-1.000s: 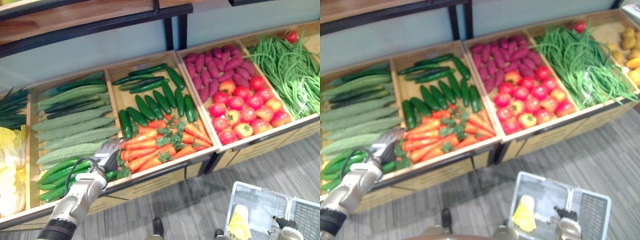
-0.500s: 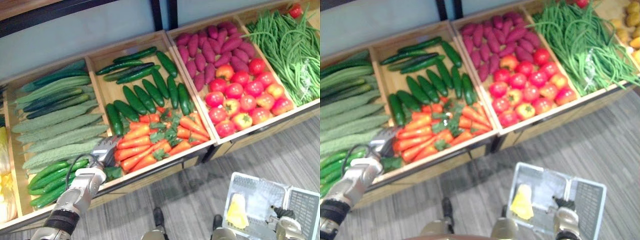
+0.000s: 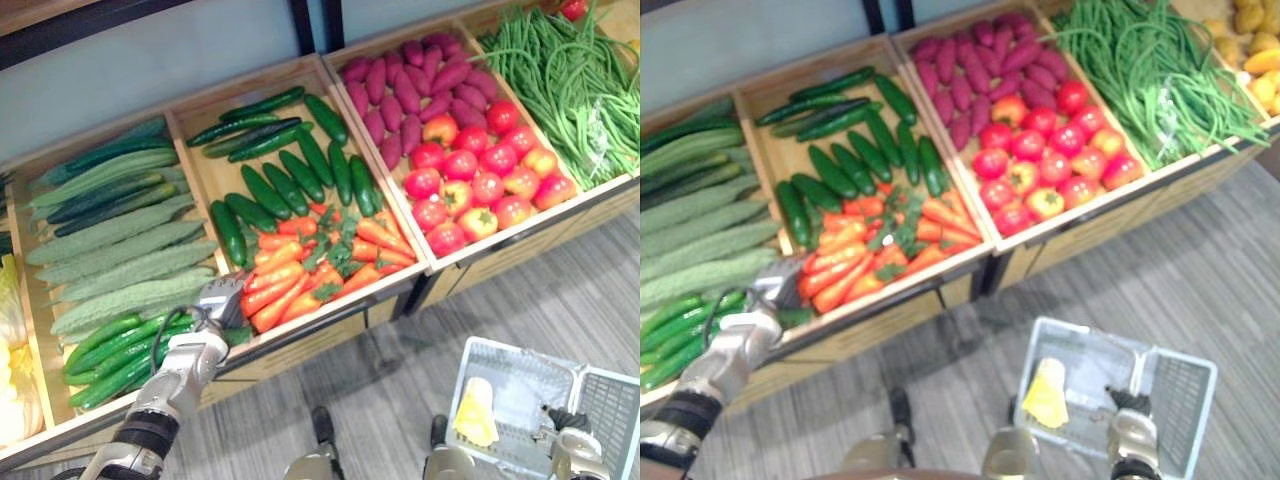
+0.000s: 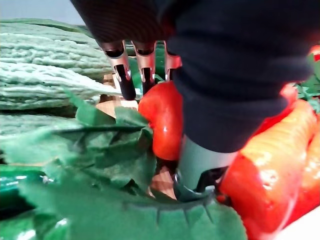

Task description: Pick vegetable in the basket

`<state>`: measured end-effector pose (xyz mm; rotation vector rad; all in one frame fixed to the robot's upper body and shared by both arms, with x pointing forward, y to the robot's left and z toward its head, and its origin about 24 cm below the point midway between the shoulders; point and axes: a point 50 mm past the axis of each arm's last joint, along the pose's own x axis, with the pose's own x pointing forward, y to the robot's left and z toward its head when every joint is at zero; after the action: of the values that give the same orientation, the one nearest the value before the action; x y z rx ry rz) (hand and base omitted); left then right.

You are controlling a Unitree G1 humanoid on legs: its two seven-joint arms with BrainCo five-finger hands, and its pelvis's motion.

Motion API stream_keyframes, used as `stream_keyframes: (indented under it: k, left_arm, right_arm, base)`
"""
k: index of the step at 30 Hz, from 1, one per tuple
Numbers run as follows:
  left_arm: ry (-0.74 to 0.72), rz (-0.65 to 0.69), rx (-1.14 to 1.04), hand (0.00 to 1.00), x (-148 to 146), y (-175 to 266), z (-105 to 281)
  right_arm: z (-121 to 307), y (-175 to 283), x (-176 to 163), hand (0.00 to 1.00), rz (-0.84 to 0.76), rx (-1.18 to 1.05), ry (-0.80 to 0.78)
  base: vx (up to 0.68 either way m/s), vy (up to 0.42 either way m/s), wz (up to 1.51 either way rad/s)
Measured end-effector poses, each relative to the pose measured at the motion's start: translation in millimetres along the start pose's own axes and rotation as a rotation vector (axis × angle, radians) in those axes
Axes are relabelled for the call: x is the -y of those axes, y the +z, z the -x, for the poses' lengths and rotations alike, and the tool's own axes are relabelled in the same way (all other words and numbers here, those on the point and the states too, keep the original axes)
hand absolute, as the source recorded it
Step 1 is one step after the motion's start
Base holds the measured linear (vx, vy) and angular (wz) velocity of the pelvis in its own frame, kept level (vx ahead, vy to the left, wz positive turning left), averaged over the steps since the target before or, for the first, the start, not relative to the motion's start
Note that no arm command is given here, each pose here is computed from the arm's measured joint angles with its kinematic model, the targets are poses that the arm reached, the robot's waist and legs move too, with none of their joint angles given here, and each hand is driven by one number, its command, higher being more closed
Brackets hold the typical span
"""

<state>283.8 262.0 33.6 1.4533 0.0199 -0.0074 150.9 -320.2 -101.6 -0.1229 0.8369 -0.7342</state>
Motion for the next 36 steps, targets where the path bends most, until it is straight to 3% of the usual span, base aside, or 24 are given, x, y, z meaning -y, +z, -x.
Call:
stream_keyframes:
  k: [23,36]
  left_arm:
    - [-0.009,0.005,0.040,1.00,7.2,12.8,-2.5]
    - [0.062,0.034,0.015,1.00,-8.3,9.8,-5.7]
  right_arm:
    - [0.6,10.7,-14.3,1.00,0.038,0.036,0.029]
    - [3.4,4.3,-20.7,1.00,0.028,0.017,0.041]
  base:
    - [0.01,-0.004,0.01]
    - [-0.01,-0.003,0.01]
